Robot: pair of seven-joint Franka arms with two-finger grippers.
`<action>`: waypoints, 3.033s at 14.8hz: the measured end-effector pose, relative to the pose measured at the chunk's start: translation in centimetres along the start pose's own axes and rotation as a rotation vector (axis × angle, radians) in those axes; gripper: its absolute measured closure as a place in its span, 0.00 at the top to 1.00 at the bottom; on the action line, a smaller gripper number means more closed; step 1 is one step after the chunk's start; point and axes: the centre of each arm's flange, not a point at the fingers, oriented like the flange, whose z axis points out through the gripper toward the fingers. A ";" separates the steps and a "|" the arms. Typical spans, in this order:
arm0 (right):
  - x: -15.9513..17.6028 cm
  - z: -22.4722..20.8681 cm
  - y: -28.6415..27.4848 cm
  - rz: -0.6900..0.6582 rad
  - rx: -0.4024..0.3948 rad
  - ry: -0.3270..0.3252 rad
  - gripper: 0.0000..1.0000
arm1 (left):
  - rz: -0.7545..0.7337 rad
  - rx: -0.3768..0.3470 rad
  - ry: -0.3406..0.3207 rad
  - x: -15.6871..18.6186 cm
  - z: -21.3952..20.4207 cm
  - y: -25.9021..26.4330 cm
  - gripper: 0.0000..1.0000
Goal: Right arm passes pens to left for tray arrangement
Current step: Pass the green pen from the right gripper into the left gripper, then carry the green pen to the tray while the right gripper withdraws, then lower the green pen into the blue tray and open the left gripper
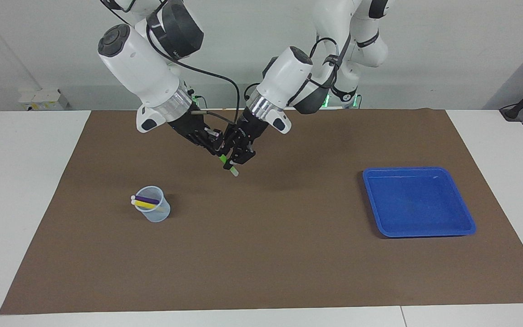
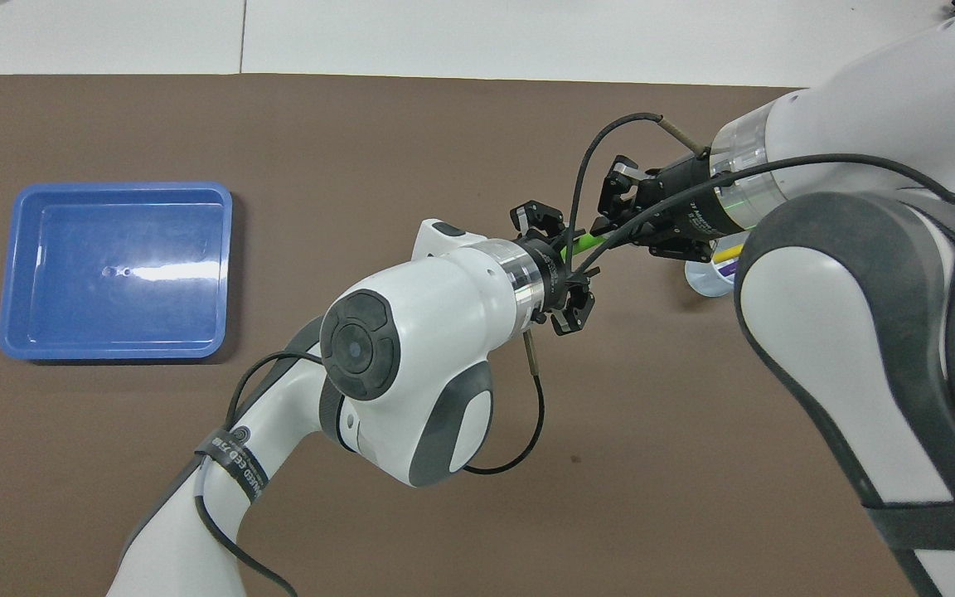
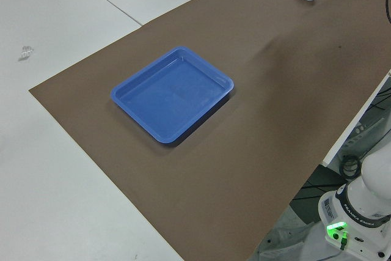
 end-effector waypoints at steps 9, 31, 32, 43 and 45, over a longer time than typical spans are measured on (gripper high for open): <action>-0.2 0.3 0.2 0.002 -0.007 -0.009 0.18 | 0.044 -0.014 0.002 0.3 -0.1 0.7 0.19; 10.4 -5.8 14.5 -0.495 -0.250 0.072 1.00 | 0.554 0.227 0.215 4.2 0.2 1.2 0.19; 10.5 -5.8 14.8 -0.510 -0.275 0.069 1.00 | 0.616 0.261 0.243 4.9 -0.2 1.7 0.19; 8.7 -8.1 15.5 -0.545 -0.443 0.055 1.00 | 1.198 0.642 0.337 23.3 -16.0 17.5 0.19; 8.7 -8.1 15.4 -0.545 -0.443 0.052 1.00 | 1.286 0.676 0.336 25.9 -18.1 19.1 0.19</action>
